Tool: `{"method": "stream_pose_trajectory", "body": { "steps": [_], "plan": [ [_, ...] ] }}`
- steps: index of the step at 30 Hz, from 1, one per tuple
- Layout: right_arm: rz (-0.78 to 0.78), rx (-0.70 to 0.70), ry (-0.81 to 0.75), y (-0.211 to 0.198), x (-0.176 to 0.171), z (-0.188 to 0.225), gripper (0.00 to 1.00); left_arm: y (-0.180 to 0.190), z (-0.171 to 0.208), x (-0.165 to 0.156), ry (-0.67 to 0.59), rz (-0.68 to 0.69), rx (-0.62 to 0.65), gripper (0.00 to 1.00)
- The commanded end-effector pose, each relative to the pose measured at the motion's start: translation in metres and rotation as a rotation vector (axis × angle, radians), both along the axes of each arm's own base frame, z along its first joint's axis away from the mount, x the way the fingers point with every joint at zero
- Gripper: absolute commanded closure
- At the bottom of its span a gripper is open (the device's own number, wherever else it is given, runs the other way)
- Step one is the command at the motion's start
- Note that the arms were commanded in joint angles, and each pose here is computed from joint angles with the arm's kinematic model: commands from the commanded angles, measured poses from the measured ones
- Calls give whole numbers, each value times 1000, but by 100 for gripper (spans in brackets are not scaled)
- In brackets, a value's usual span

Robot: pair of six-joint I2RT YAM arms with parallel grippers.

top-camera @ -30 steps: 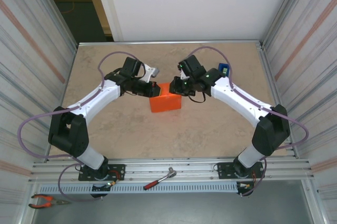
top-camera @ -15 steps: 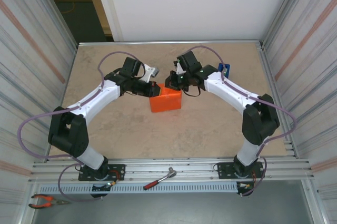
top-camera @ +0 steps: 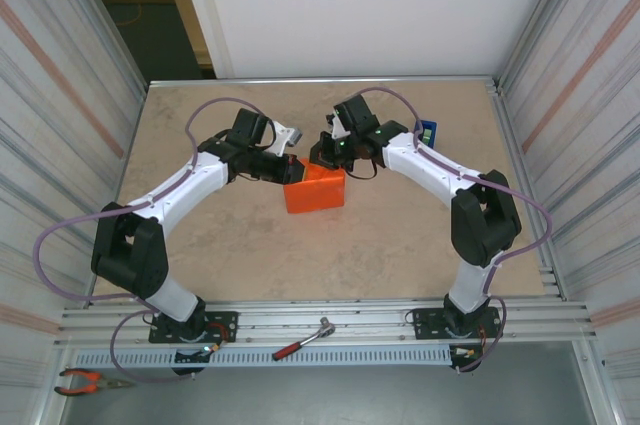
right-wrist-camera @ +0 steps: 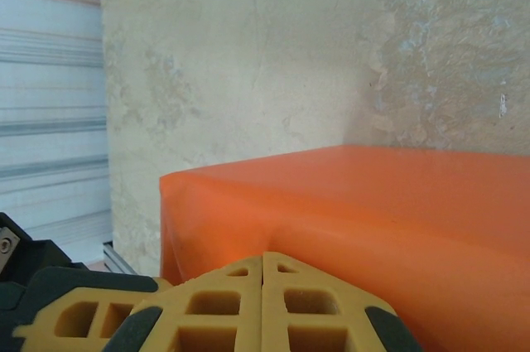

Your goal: Wrap the gift box in paper

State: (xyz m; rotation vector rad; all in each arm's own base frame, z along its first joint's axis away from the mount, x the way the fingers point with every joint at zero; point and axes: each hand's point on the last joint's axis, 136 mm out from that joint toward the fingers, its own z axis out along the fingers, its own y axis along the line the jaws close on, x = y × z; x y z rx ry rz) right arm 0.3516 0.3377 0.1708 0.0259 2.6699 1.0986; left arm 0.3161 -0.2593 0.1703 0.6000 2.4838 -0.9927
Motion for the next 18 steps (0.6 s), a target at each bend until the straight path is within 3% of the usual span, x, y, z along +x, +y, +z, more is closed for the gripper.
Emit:
{"method": "stream_pose_trajectory", "body": {
  "steps": [1, 18],
  "plan": [
    [27, -18, 44, -7, -14, -14, 100, 21, -48, -17, 119, 21, 132, 100],
    [105, -42, 45, -12, -40, -11, 100, 21, -49, -18, 124, 19, 134, 100]
  ]
}}
